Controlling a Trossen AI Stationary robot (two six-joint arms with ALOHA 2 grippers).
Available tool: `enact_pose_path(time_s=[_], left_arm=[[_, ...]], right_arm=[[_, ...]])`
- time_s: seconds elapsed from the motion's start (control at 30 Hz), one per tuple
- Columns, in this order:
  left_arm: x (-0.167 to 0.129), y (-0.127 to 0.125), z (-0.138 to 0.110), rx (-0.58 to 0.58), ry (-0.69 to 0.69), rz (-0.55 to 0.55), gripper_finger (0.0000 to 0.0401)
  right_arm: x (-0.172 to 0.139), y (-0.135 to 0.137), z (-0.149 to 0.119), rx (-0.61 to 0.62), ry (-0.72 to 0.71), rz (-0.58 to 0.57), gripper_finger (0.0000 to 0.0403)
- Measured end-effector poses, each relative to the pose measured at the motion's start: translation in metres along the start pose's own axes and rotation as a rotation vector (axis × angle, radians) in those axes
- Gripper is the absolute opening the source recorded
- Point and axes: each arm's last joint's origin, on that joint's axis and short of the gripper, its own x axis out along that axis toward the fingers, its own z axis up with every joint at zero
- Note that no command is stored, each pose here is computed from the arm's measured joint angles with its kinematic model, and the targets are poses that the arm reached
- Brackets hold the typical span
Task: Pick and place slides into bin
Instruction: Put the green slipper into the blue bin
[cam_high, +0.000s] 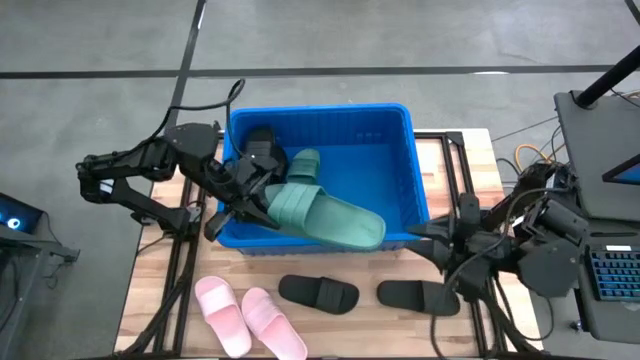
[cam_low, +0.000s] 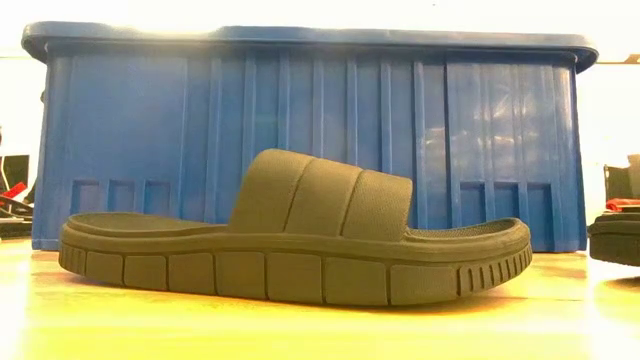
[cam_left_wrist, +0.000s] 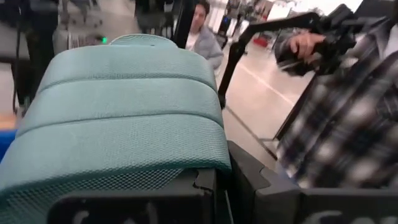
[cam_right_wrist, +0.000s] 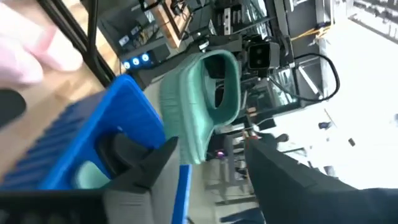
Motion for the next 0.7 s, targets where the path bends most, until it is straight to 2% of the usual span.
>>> enact_pose_path(time_s=[0.17, 0.33, 0.53, 0.7], left_arm=[[0.0, -0.002, 0.005, 0.008, -0.04, -0.043, 0.0], [-0.001, -0.002, 0.003, -0.024, -0.029, -0.046, 0.0], [-0.001, -0.002, 0.004, -0.021, -0.032, -0.047, 0.0], [-0.001, -0.002, 0.004, -0.021, -0.032, -0.047, 0.0]], right_arm=[[0.005, -0.002, -0.003, -0.107, 0.021, -0.007, 0.0218], [0.009, -0.003, -0.004, -0.183, 0.037, -0.01, 0.0244], [0.019, -0.002, -0.004, -0.198, -0.004, 0.015, 0.0246], [0.028, -0.003, -0.002, -0.23, -0.017, -0.015, 0.0236]])
